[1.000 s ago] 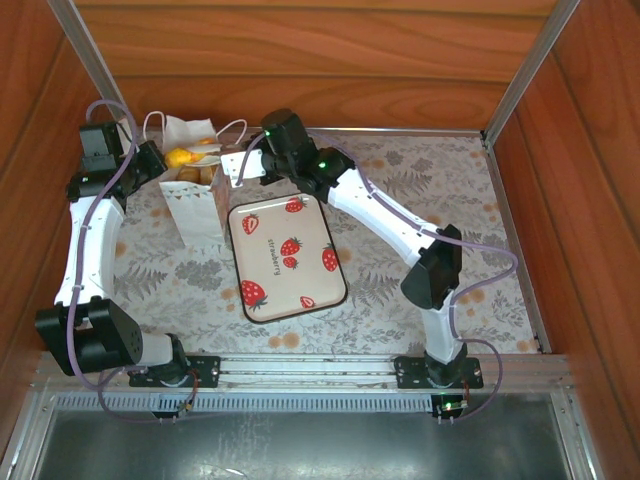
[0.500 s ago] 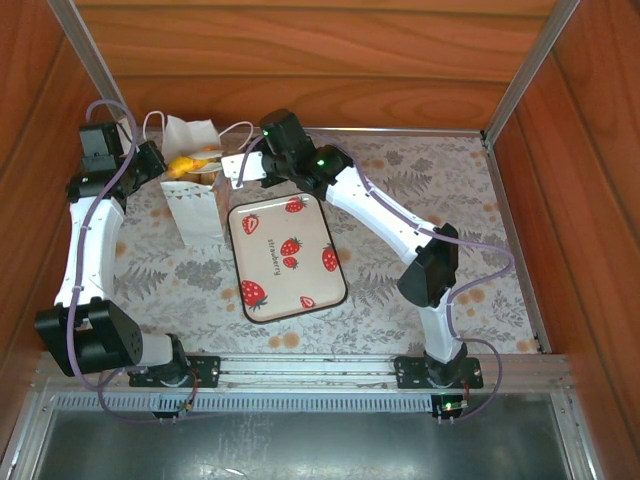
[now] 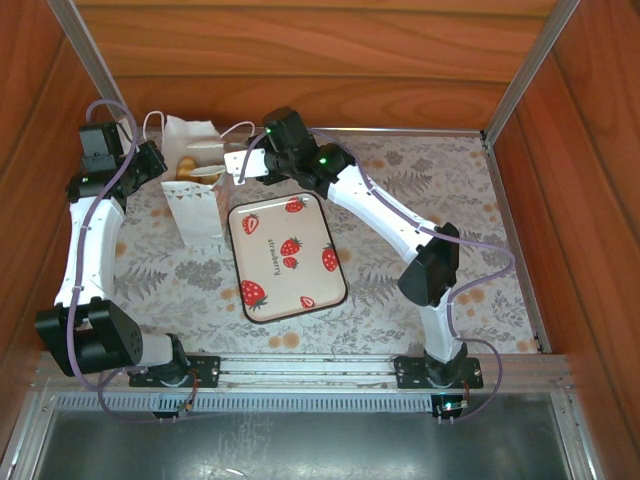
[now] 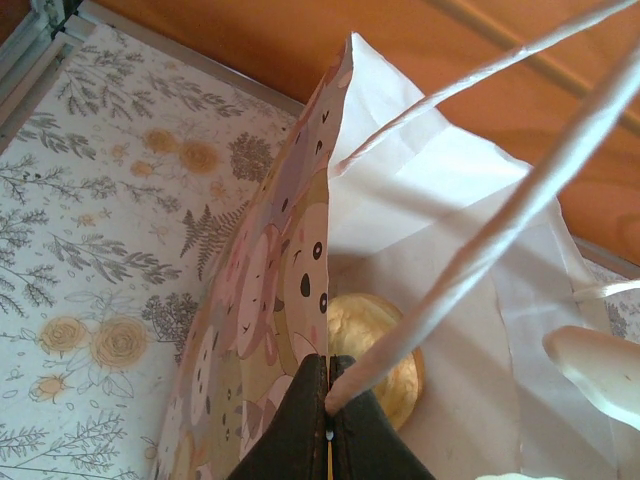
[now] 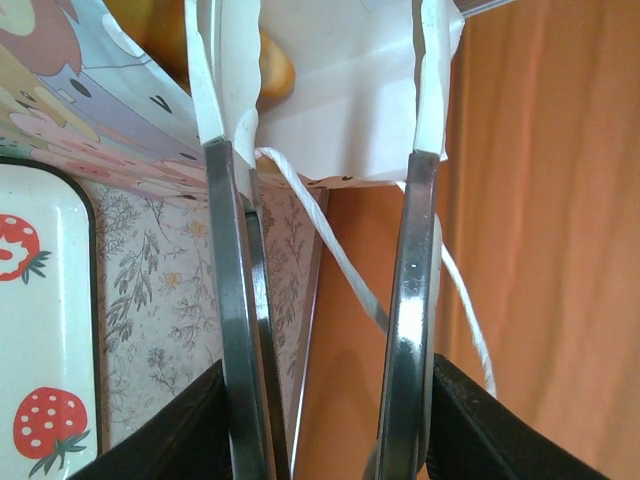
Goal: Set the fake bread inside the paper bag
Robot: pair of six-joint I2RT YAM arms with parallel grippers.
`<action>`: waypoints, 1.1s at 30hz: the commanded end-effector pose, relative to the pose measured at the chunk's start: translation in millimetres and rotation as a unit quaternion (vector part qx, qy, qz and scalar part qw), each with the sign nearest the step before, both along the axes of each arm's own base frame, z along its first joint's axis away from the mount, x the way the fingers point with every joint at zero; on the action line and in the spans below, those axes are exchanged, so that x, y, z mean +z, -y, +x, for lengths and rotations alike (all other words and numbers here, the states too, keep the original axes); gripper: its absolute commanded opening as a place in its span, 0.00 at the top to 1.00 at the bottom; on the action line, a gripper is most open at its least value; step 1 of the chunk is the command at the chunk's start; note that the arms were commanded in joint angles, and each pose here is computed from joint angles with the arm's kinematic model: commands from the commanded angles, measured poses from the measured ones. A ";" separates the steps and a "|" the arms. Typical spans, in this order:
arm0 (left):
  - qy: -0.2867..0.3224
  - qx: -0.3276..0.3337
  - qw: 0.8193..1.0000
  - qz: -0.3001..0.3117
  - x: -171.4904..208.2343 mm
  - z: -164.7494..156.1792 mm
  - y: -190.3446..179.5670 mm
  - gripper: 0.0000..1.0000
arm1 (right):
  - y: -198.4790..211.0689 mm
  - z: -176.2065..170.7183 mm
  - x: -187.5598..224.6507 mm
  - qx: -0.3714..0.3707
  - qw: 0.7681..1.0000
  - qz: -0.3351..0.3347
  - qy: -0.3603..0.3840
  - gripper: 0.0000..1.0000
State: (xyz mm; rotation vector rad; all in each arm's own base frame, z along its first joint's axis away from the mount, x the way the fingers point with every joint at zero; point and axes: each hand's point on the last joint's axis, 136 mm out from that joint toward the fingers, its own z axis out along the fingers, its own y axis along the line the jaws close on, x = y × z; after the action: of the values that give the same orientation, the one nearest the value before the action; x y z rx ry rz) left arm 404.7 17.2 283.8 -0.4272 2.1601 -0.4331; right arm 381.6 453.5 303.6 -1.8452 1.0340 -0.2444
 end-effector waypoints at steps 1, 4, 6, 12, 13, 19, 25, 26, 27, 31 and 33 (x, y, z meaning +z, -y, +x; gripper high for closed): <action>0.016 -0.014 1.000 -0.003 12.5 0.1 6.4 1.00 | 4.4 -15.8 25.9 0.014 0.999 0.032 -0.005 0.51; 0.017 -0.022 1.000 -0.010 14.2 1.2 10.2 1.00 | 7.5 -22.8 41.3 0.015 0.998 0.059 -0.004 0.51; 0.018 -0.024 0.999 -0.014 15.5 2.1 11.1 1.00 | 12.2 -28.4 53.9 0.011 0.997 0.079 -0.009 0.52; 0.025 -0.026 0.999 -0.014 22.0 3.1 11.6 0.92 | 29.9 -43.2 89.2 -0.007 0.990 0.142 -0.020 0.53; 0.027 -0.026 0.999 -0.015 23.5 3.1 12.2 0.90 | 32.9 -45.3 94.4 -0.011 0.988 0.151 -0.022 0.54; 0.045 -0.017 0.999 -0.009 38.3 -1.9 7.8 0.60 | 69.8 -67.0 125.8 -0.049 0.975 0.213 -0.037 0.54; 0.075 0.002 0.997 0.002 60.2 -19.7 1.3 0.37 | 113.4 -94.5 119.5 -0.101 0.954 0.268 -0.093 0.55; 0.080 0.006 0.997 0.004 63.1 -24.5 -0.1 0.35 | 120.4 -99.9 113.0 -0.110 0.949 0.275 -0.109 0.55; 0.084 0.010 0.996 0.007 65.2 -29.5 -0.7 0.33 | 127.0 -104.7 106.2 -0.120 0.944 0.281 -0.123 0.55; 0.100 0.023 0.995 0.016 69.5 -52.3 -2.4 0.27 | 151.7 -118.6 76.2 -0.163 0.926 0.294 -0.170 0.55; 0.107 0.031 0.993 0.023 68.9 -66.0 -3.5 0.24 | 163.5 -126.7 56.3 -0.183 0.917 0.296 -0.196 0.55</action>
State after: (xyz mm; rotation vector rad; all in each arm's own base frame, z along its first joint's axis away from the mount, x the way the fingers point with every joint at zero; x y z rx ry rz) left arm 351.5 14.1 358.4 -0.3780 1.9477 -0.4202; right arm 258.4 300.8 370.5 -1.2861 1.4256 0.1412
